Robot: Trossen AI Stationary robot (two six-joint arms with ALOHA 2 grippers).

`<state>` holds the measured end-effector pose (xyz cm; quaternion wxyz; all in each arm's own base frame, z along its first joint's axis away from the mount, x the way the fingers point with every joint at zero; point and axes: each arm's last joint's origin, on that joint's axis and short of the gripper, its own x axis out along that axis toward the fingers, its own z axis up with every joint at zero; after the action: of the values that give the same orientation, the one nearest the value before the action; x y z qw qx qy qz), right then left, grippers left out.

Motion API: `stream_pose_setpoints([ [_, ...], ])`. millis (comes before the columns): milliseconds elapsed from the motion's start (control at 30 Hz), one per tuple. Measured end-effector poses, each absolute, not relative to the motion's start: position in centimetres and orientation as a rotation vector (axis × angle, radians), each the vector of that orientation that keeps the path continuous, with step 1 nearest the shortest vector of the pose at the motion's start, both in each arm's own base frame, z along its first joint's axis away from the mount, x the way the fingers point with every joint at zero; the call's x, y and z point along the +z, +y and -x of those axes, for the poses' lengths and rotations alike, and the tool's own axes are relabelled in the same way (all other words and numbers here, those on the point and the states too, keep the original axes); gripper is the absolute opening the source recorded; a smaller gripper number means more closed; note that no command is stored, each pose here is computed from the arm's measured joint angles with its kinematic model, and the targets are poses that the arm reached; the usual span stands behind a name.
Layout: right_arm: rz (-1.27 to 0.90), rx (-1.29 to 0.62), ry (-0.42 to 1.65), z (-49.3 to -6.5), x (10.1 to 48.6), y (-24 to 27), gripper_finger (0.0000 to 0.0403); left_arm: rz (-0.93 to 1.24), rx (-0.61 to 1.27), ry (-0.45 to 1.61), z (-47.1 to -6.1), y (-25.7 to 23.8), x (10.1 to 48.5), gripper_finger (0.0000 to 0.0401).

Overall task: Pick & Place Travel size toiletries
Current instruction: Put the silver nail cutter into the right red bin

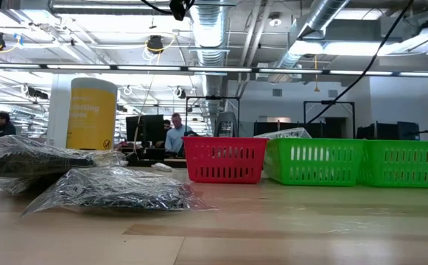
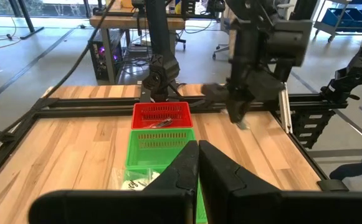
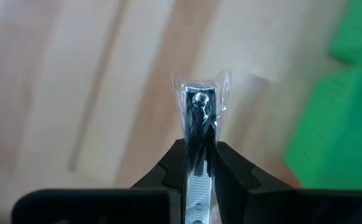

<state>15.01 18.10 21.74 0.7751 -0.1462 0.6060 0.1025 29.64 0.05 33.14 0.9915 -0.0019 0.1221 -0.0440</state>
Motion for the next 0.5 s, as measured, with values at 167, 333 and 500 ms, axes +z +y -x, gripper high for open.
stream_pose_setpoints([
  [167,0.305,0.095,1.328,-13.7,23.1,16.2,0.0040,0.004,-0.088,0.245,-29.6,0.0,33.1,0.0004],
  [333,0.252,-0.031,1.326,-12.5,24.2,14.5,0.0040,0.004,-0.088,0.245,-29.6,0.0,33.1,0.0004],
  [500,0.158,-0.192,1.338,-10.9,23.9,12.3,0.0040,0.004,-0.088,0.245,-29.6,0.0,33.1,0.0004],
])
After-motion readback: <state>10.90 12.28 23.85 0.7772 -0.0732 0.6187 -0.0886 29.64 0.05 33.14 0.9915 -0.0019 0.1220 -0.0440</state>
